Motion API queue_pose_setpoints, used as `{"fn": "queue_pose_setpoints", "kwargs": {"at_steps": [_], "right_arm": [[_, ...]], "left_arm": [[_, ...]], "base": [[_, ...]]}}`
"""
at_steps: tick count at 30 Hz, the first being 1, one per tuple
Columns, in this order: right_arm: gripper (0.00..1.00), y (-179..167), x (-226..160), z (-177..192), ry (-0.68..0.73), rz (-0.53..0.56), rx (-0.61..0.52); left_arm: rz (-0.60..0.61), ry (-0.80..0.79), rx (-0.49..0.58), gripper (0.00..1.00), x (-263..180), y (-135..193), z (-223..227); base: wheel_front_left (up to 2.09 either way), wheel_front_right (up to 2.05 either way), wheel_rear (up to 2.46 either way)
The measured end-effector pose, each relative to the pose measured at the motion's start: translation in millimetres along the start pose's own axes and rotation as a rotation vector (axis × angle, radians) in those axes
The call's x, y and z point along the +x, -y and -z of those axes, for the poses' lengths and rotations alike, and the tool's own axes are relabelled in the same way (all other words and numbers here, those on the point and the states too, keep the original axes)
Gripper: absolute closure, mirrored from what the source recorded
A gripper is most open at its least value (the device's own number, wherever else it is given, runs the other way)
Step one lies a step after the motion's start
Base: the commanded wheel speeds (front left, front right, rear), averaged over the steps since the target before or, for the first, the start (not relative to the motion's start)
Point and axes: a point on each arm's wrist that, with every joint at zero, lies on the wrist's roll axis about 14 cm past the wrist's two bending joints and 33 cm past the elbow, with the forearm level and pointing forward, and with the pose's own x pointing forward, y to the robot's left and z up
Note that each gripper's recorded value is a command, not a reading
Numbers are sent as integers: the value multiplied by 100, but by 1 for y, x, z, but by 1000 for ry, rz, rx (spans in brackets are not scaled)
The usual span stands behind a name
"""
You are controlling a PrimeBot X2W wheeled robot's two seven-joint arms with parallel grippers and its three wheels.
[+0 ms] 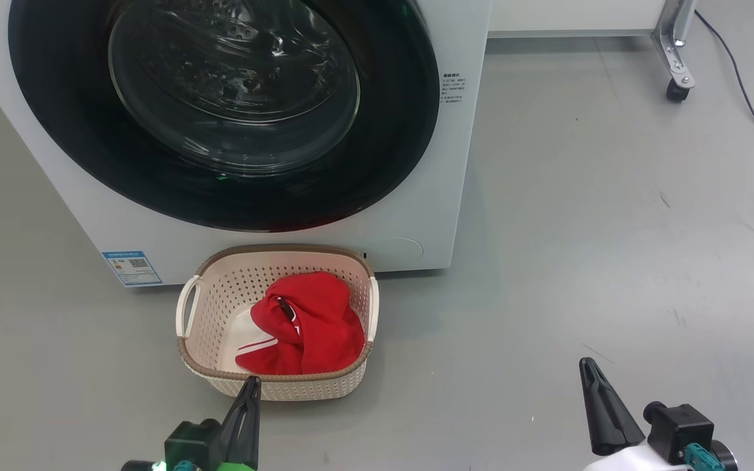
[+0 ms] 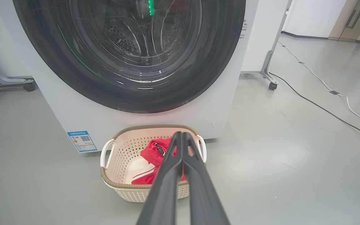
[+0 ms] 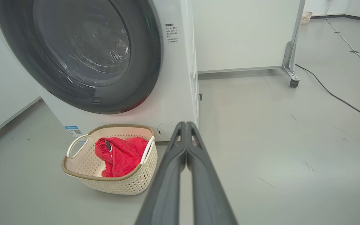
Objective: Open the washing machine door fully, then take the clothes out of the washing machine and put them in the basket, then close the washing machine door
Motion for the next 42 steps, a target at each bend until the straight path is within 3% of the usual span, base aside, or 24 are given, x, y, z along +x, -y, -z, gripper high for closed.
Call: {"fn": "queue_pose_setpoints", "kwargs": {"at_steps": [42], "right_arm": [[100,40,3,-14,15,140,528]], "left_arm": [[-102,-47,-535,100,7,-34,-5]], "base": [[0,0,0]]}}
